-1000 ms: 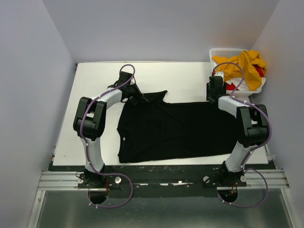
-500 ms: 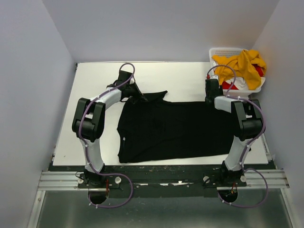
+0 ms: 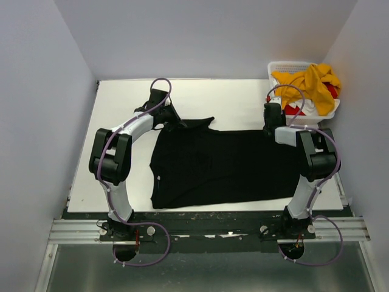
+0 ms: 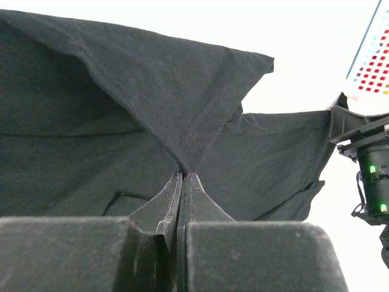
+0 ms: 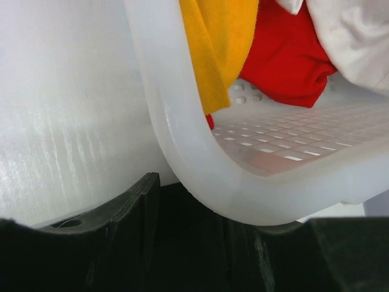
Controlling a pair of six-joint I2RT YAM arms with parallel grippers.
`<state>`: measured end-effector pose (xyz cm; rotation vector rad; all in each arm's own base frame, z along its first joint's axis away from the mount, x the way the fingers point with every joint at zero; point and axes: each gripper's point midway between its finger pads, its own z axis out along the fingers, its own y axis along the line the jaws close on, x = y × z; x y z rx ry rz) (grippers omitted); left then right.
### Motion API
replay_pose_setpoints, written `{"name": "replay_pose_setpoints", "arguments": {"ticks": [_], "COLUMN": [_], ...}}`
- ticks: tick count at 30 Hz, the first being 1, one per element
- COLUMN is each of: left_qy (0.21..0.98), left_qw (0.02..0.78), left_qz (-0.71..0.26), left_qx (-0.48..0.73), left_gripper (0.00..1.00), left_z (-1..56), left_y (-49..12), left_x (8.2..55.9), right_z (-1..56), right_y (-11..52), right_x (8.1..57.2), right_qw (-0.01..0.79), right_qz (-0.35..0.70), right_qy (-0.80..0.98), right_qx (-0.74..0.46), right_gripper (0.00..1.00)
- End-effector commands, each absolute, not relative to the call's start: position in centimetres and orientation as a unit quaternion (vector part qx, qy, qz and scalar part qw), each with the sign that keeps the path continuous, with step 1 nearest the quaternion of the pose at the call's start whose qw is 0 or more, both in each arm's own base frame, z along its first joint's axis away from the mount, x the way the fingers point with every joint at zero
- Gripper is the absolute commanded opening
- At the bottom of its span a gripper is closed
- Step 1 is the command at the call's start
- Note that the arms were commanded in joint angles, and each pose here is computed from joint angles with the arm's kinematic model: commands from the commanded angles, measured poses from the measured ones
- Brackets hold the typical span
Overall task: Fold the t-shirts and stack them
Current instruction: Grab the side of the flattened tshirt furthest away from the robot with both arms
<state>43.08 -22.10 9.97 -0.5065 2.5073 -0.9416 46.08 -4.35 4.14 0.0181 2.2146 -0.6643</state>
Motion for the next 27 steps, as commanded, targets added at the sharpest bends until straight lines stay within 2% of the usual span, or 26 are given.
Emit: {"name": "replay_pose_setpoints", "arguments": {"ticks": [1,5,10,16,20,23,27], "left_qy": [0.902,0.901,0.902,0.903,0.903,0.903,0.902], "left_qw": [0.233,0.237,0.239,0.241,0.243,0.246,0.248], "left_qz": [-0.320,-0.322,-0.317,-0.315,-0.313,-0.313,-0.313], "left_qx": [-0.171,-0.170,-0.169,-0.167,-0.166,-0.164,-0.163], "left_gripper": [0.00,0.00,0.00,0.00,0.00,0.00,0.00], "left_z": [11.1,11.2,11.2,11.3,11.4,11.6,11.6], "left_y": [-21.4,-21.3,-21.1,-21.0,-20.9,-20.9,-20.8], "left_x": [42.6,42.4,42.4,42.5,42.5,42.4,42.1], "right_z": [8.4,8.4,6.4,4.2,4.3,4.8,6.1], "right_y": [-3.9,-4.5,-4.7,-5.3,-6.1,-6.2,-6.9], "right_x": [47.9,47.2,47.0,46.4,46.3,46.7,46.8], "right_qw": [0.500,0.505,0.466,0.422,0.418,0.430,0.444], "right_qz": [-0.230,-0.252,-0.265,-0.285,-0.306,-0.311,-0.332], "right_qy": [0.834,0.825,0.844,0.860,0.855,0.848,0.832], "right_qx": [0.020,0.004,-0.024,-0.032,-0.023,-0.013,0.003], "right_gripper": [0.47,0.45,0.43,0.35,0.32,0.24,0.07]}}
